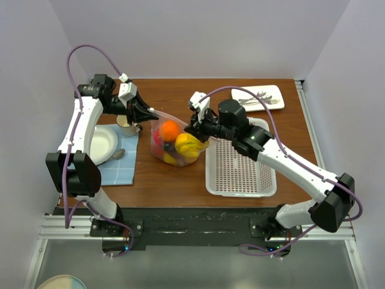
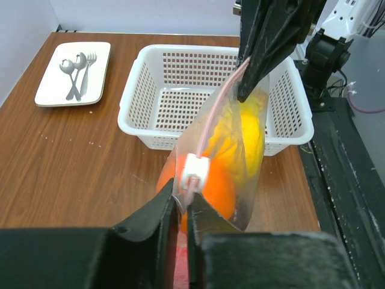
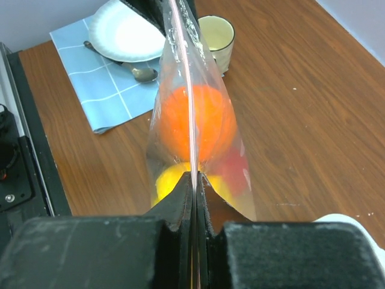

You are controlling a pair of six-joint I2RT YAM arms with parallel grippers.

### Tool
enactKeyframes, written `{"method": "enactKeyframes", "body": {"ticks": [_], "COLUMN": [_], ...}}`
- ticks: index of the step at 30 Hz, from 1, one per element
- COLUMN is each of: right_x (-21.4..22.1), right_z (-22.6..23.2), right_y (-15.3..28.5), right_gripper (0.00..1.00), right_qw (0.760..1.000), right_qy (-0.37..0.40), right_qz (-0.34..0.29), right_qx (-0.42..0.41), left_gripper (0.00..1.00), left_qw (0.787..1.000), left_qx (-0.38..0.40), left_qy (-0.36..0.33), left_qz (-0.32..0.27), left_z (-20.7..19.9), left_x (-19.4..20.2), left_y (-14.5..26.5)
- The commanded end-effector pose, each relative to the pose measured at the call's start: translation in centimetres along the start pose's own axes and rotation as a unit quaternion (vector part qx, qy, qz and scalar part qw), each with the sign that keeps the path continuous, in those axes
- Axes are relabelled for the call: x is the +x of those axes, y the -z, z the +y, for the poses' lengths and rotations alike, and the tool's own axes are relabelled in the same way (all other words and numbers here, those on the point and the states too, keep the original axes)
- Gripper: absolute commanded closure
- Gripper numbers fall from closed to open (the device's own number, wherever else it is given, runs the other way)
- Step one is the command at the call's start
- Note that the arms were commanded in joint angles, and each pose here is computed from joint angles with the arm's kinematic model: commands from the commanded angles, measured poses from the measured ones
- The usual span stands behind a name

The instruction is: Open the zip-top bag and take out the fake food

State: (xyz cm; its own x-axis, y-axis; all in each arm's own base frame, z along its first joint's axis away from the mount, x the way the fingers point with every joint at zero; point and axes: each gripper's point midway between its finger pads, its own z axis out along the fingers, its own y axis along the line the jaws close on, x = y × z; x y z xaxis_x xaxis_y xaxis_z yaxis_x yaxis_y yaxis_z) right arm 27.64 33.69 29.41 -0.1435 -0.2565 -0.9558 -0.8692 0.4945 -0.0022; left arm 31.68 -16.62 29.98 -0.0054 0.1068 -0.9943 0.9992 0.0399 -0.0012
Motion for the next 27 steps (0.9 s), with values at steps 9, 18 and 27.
{"method": "enactKeyframes", "body": {"ticks": [9,18,27], "right_x": [-9.7,-9.5,-8.8], "right_z": [0.7,2.7,2.5], "right_y": [-1.2,-5.6,-6.3], "right_gripper": [0.5,0.48,0.57], "right_qw": [0.993,0.992,0.992], "right_qy": [0.048,0.057,0.059], "right_qz": [-0.095,-0.066,-0.058], "right_qx": [-0.043,-0.094,-0.09], "left_gripper": [0.95,0.98,0.98], "left_qw": [0.993,0.994,0.996], "left_qx": [0.048,0.07,0.063], "left_qy": [-0.022,-0.003,-0.003], "left_qz": [-0.106,-0.079,-0.07], "left_z": [-3.2,-3.6,-3.1], "left_x": [-4.7,-4.3,-3.6], "left_y": [-0.3,-2.5,-2.5]}}
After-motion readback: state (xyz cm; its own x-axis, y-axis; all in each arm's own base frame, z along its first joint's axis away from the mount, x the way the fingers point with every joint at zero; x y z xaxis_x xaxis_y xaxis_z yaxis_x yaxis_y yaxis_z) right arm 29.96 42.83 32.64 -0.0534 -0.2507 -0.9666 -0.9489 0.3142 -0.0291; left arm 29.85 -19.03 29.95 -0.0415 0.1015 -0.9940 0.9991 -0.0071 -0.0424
